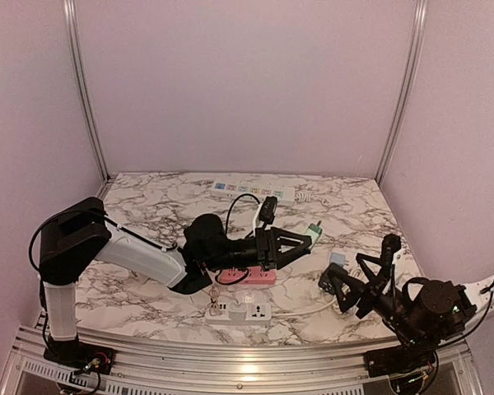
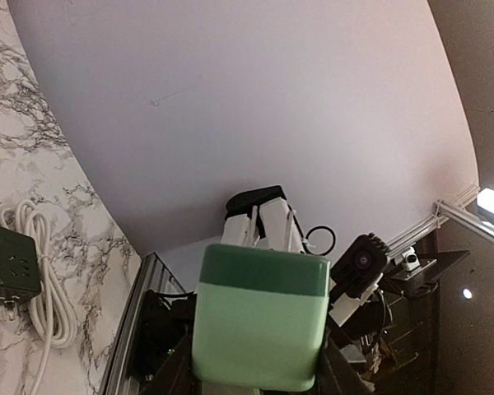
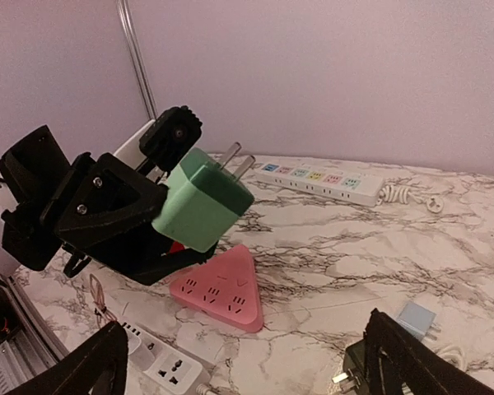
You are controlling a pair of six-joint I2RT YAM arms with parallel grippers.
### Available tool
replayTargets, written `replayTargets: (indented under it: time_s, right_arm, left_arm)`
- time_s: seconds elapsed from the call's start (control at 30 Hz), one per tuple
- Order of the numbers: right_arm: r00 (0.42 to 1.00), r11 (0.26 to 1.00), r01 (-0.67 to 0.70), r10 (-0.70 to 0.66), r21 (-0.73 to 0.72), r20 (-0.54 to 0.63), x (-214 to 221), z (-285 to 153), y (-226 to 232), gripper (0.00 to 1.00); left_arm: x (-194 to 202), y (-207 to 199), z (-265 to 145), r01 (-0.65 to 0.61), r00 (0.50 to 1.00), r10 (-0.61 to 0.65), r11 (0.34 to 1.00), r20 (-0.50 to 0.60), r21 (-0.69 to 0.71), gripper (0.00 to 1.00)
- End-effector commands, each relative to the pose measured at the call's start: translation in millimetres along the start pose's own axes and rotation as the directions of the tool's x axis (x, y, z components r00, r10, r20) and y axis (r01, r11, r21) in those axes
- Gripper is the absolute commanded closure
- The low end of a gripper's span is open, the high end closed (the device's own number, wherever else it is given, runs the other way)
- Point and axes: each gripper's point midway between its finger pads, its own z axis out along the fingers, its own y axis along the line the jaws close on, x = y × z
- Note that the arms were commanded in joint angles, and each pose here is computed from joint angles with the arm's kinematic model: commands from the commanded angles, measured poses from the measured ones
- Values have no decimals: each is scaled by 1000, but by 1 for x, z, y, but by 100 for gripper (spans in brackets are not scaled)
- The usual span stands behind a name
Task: Insert the plug
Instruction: Pass from the left arm to the right
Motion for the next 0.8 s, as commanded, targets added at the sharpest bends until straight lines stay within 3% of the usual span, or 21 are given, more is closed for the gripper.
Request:
replayTargets:
  time_s: [0.0,0.23,0.6,0.77]
  right_arm:
    - [964,953,-263,268,-149,8,-15,-11,7,8]
    - [899,875,-418,437,-243,26,-34,-22,5,9]
    - [964,943,-246,262,-223,48,-58,-3,54,4]
    - [964,943,-237,258,-234,64,-73,1,70,2]
  left_arm:
    - [2,-47,-4,-46,998,34,963,48,266,84]
    - [15,-57,-3,-137,990,128,964,51,230,84]
    - [26,-85,-7,-215,977,213,960,34,180,86]
    - [32,-93,-12,-257,966,257,955,22,145,86]
